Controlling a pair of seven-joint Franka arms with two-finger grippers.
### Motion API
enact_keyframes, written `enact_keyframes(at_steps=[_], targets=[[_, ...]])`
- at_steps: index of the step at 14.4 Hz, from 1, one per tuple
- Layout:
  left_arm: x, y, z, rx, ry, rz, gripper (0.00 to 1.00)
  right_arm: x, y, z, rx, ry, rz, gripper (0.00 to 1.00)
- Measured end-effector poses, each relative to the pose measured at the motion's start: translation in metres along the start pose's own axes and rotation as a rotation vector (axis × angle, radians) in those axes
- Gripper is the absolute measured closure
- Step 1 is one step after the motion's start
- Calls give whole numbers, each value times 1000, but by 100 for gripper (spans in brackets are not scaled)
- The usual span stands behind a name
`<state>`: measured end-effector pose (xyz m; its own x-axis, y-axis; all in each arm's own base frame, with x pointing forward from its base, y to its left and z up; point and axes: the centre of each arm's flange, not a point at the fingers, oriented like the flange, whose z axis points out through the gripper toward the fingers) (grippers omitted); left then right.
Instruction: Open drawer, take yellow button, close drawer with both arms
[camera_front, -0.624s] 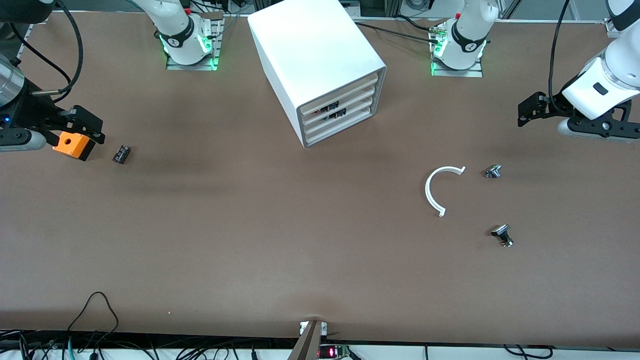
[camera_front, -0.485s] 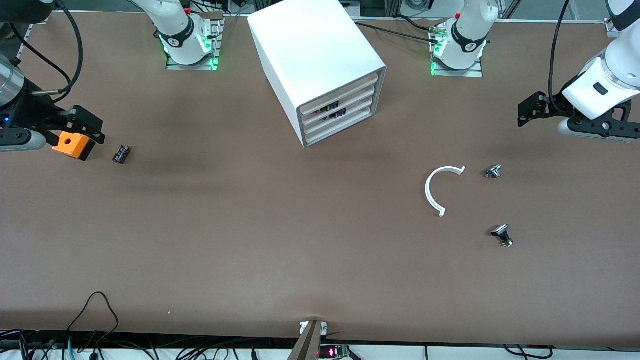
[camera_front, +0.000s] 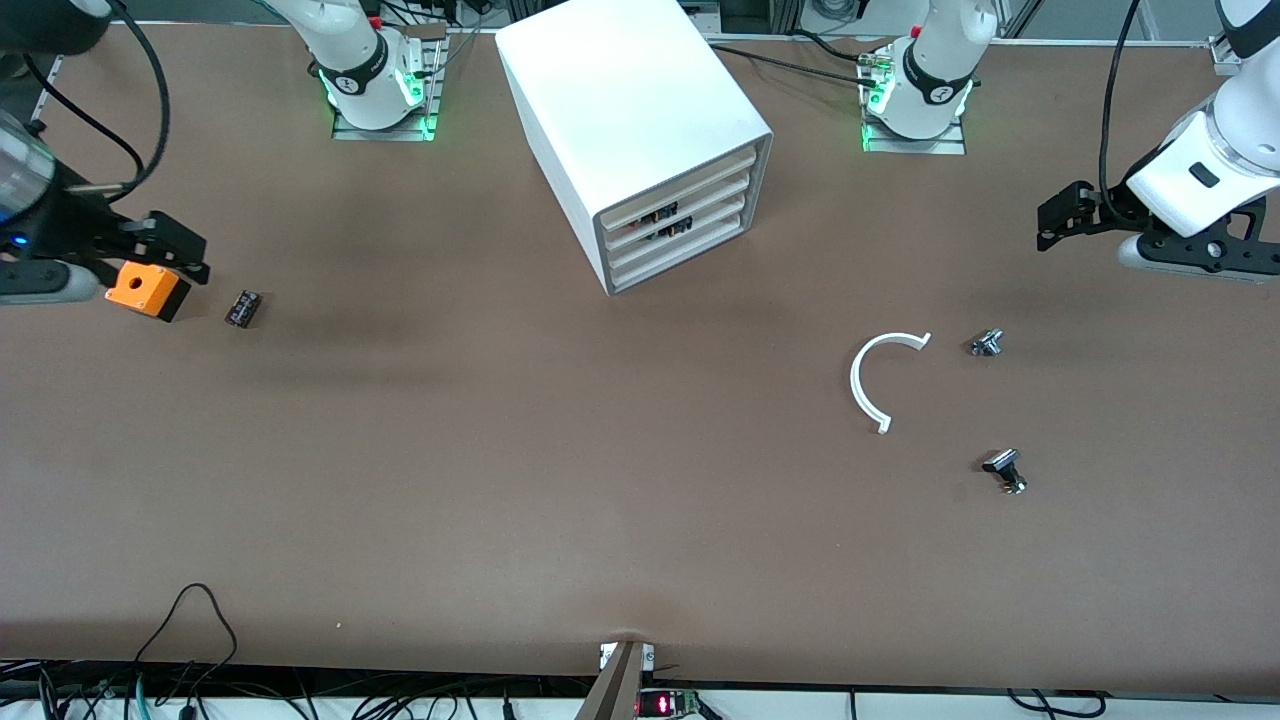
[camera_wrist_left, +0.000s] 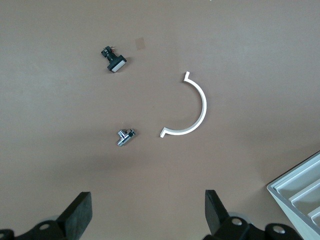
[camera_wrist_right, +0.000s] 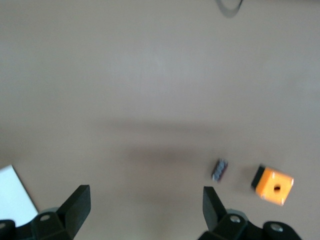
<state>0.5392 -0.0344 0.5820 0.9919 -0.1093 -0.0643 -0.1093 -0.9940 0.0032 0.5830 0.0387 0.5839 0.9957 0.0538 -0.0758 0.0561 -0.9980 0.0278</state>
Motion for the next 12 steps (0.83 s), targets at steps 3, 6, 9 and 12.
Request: enact_keyframes(at_steps=[3, 6, 9, 12], targets=[[-2, 1, 3, -4, -25, 1, 0, 9, 7, 49, 2, -125, 10, 0], [-6, 11, 13, -93, -97, 2, 0, 28, 11, 95, 8, -190, 15, 0], [-8, 33, 33, -234, -206, 21, 0, 43, 7, 127, 44, -216, 17, 0], [5, 62, 69, -420, -302, 68, 1, 56, 5, 149, 58, -204, 17, 0]])
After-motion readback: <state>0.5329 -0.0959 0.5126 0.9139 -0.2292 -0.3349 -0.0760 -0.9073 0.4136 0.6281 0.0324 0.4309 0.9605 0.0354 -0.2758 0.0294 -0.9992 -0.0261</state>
